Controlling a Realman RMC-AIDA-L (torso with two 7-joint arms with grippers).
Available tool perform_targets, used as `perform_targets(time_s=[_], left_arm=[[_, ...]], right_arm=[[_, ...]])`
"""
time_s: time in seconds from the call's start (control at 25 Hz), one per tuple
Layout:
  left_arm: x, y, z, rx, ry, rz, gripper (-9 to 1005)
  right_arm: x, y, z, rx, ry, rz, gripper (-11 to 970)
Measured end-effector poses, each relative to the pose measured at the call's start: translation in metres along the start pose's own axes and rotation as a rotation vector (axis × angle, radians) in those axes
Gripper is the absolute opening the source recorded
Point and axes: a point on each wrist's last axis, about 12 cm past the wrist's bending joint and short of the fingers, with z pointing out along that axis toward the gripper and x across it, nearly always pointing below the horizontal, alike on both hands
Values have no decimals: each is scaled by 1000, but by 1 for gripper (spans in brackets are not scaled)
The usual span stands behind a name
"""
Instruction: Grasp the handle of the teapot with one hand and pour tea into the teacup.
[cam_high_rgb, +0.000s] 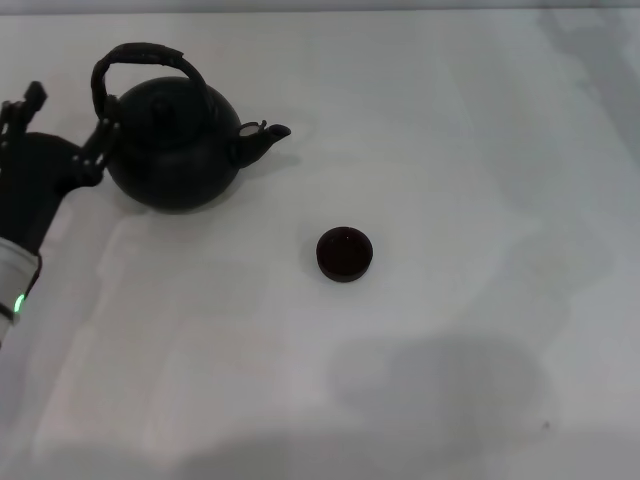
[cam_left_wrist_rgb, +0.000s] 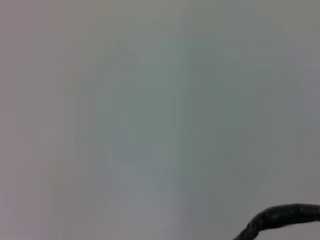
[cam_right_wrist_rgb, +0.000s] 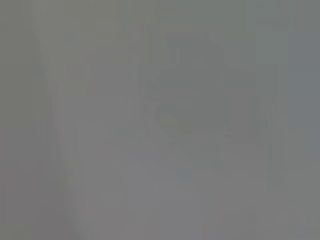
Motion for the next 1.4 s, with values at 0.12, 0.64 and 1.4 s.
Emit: perform_targets(time_s=[0.12,0.64,1.4], left_arm=[[-2,4,-8,-37,-30,-40,858],[-3,52,-26,-363,-84,-188,854],[-8,62,-20,-425,-119,-208,850]], right_arm=[[5,-2,-6,-6,17,-15,838],[35,-21,-57,5,22,-60,838],[44,-24,-72,13,23,-31,839]])
